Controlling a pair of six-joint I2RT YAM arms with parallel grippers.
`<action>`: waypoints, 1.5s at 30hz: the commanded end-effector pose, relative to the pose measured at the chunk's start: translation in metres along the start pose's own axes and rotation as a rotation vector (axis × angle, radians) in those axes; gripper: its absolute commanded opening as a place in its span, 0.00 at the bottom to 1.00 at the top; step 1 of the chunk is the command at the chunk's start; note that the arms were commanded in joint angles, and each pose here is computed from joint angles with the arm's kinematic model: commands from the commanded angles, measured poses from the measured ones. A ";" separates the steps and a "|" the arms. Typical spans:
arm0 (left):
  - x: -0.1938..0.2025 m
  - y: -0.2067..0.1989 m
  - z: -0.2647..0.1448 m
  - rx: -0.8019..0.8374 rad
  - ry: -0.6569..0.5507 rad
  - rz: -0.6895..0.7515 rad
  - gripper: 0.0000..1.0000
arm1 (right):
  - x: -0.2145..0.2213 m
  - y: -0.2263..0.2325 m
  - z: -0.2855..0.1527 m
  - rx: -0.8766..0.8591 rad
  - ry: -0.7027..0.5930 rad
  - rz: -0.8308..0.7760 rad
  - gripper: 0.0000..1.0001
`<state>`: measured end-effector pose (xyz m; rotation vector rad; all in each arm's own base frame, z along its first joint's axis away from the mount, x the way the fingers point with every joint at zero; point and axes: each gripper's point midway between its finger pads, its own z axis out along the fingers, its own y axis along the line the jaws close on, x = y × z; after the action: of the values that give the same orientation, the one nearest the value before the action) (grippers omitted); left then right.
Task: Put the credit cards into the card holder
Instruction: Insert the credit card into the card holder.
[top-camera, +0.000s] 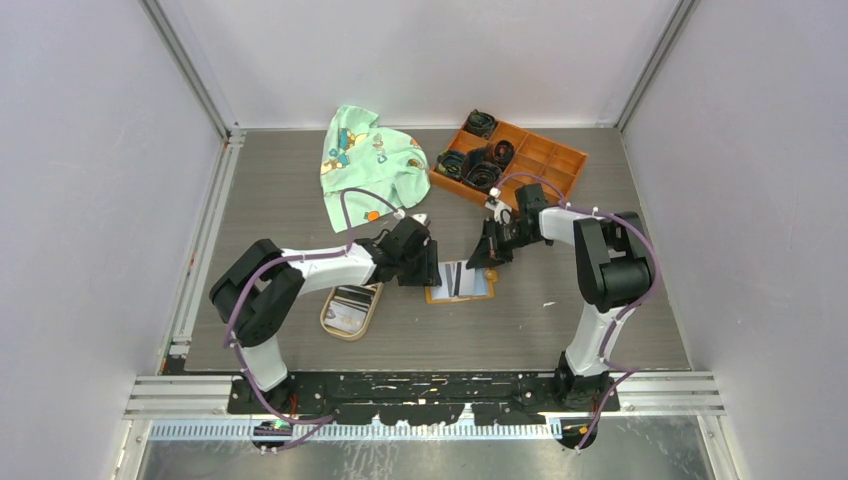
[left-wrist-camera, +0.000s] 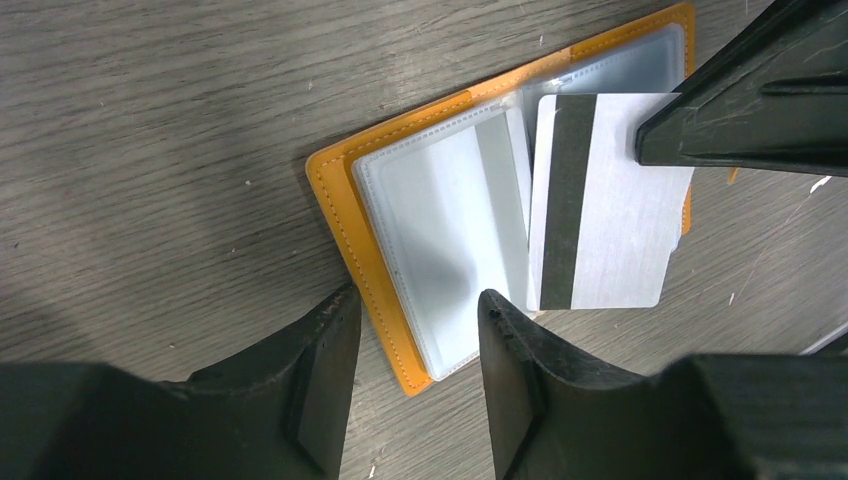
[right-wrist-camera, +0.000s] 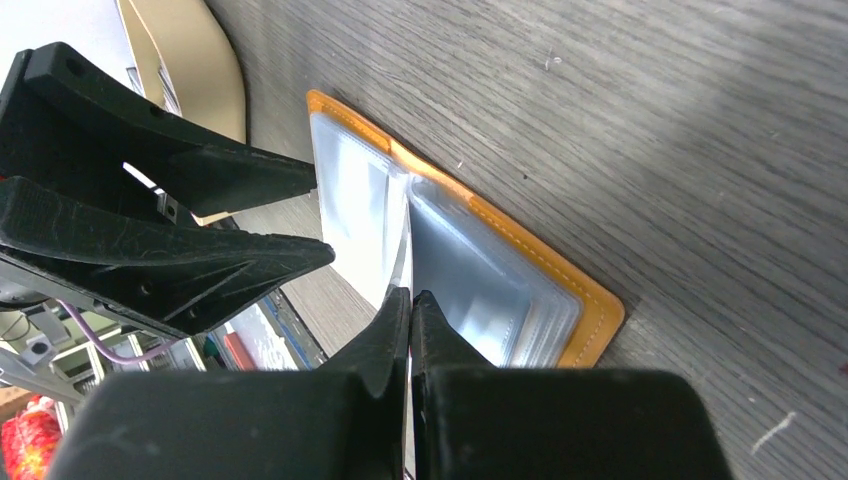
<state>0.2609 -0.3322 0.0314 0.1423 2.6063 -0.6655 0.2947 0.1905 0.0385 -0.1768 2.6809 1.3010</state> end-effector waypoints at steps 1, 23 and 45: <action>0.007 0.010 0.003 -0.048 0.027 0.029 0.48 | -0.008 0.005 0.002 -0.004 0.003 -0.036 0.01; 0.010 0.010 0.013 -0.050 0.056 0.039 0.43 | -0.004 0.000 0.012 0.000 0.058 -0.019 0.01; 0.009 0.011 0.015 -0.057 0.064 0.039 0.41 | 0.003 -0.009 0.003 0.110 0.080 0.019 0.01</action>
<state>0.2665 -0.3367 0.0293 0.1730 2.6224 -0.6390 0.2915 0.1924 0.0307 -0.1565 2.7939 1.2804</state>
